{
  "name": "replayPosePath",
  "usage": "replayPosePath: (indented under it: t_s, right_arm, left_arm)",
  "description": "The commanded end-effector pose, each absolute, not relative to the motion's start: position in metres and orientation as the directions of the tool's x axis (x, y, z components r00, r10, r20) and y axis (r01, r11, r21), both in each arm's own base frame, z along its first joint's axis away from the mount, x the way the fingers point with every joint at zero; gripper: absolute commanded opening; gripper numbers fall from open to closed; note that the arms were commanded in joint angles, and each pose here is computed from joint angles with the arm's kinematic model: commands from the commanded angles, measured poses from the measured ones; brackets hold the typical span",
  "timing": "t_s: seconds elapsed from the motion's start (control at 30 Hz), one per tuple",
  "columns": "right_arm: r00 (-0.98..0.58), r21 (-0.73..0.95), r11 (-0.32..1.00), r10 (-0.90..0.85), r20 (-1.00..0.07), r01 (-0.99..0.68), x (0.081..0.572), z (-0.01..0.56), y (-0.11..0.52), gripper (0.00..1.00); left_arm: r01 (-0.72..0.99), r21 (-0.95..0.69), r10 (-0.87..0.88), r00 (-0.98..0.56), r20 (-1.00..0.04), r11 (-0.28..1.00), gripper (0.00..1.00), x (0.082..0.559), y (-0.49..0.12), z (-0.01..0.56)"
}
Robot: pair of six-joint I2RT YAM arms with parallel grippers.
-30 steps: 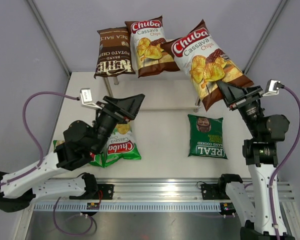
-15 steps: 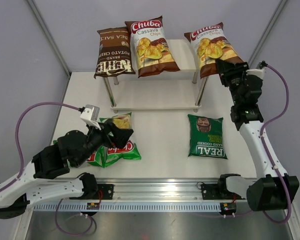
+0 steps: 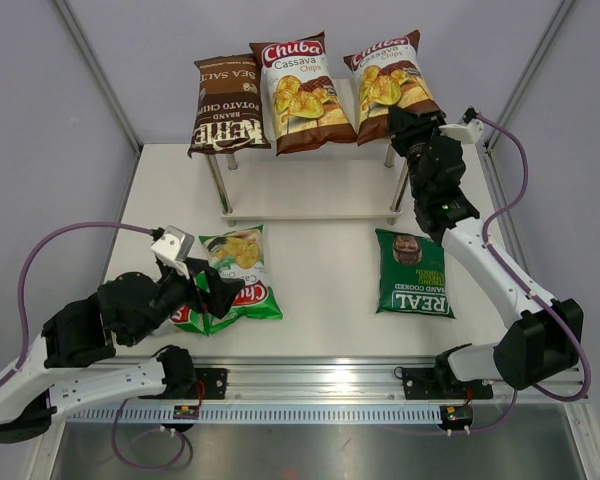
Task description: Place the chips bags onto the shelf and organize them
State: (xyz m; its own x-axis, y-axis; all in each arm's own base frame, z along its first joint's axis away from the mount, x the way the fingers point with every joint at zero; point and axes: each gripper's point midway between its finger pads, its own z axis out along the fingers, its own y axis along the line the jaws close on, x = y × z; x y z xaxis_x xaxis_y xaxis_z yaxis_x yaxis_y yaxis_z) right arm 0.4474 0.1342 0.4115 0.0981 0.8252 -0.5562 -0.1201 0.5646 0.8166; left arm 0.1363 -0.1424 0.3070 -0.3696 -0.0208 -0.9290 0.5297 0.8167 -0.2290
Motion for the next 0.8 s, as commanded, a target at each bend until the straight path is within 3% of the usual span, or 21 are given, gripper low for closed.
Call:
replayPosePath:
  t_s: [0.0, 0.77]
  right_arm:
    - [0.238, 0.827, 0.540, 0.833, -0.499, -0.154, 0.443, 0.443, 0.122, 0.09]
    - [0.214, 0.876, 0.463, 0.877, -0.431, -0.132, 0.407, 0.433, 0.143, 0.09]
  left_arm:
    - [0.559, -0.200, -0.029, -0.300, -0.953, 0.804, 0.99, 0.136, -0.135, 0.313]
    - [0.516, -0.231, -0.108, -0.257, -0.960, 0.825, 0.99, 0.141, -0.120, 0.289]
